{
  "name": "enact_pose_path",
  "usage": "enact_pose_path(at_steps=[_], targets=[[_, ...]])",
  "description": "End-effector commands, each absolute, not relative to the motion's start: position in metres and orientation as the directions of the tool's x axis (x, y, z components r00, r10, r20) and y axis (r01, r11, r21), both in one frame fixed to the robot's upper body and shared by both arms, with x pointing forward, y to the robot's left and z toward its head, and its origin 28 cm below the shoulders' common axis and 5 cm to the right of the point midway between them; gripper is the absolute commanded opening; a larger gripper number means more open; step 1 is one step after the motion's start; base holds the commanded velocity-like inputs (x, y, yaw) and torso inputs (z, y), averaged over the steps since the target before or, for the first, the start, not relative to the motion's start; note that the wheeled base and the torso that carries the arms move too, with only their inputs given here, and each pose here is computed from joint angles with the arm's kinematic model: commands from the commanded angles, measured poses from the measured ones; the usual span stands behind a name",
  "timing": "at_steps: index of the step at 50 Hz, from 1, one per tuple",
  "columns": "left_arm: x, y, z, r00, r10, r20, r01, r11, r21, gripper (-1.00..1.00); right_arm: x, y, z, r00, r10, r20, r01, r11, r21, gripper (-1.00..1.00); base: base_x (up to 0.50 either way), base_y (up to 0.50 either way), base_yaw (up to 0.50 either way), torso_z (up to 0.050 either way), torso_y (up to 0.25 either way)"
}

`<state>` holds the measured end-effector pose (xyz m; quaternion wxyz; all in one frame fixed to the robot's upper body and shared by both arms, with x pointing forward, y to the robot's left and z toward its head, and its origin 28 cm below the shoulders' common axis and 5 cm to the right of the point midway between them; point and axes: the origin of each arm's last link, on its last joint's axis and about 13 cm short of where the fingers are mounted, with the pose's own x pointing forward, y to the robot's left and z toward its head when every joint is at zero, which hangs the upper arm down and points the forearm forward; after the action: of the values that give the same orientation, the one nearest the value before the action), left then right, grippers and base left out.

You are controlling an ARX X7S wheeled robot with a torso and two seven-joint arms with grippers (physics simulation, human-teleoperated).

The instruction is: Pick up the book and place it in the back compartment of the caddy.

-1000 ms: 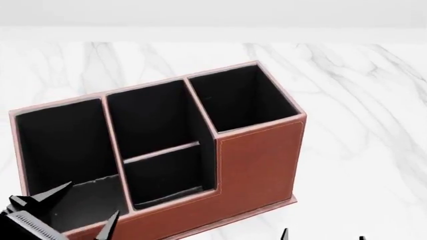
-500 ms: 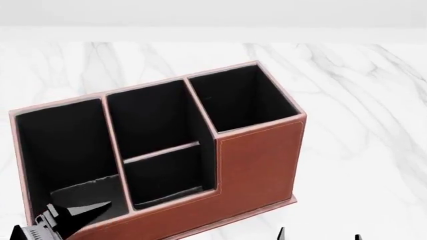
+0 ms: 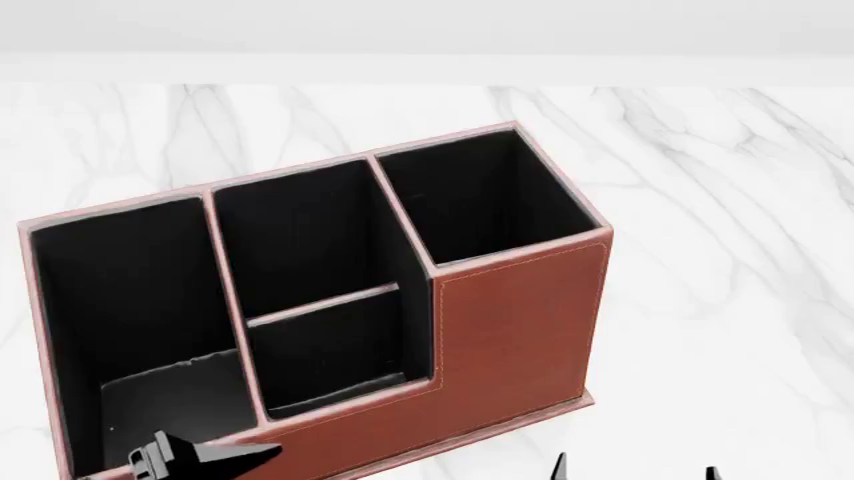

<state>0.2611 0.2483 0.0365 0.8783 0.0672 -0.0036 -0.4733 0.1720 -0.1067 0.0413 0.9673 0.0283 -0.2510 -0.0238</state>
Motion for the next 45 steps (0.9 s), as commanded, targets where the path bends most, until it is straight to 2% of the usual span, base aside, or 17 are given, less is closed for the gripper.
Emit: enact_pose_path(at_steps=[1, 45], targets=[[0.261, 0.24, 0.035, 0.501, -0.862, -0.08, 0.862, 0.489, 0.129, 1.0, 0.173, -0.106, 0.04, 0.875, -0.058, 0.48, 0.031, 0.997, 0.064, 1.0, 0.0, 0.0, 0.0, 0.0, 0.0], [0.296, 0.195, 0.029, 0.422, -0.903, -0.081, 0.904, 0.413, 0.113, 1.0, 0.173, -0.105, 0.039, 0.877, -0.045, 0.478, 0.021, 0.998, 0.056, 1.0, 0.0, 0.0, 0.0, 0.0, 0.0]])
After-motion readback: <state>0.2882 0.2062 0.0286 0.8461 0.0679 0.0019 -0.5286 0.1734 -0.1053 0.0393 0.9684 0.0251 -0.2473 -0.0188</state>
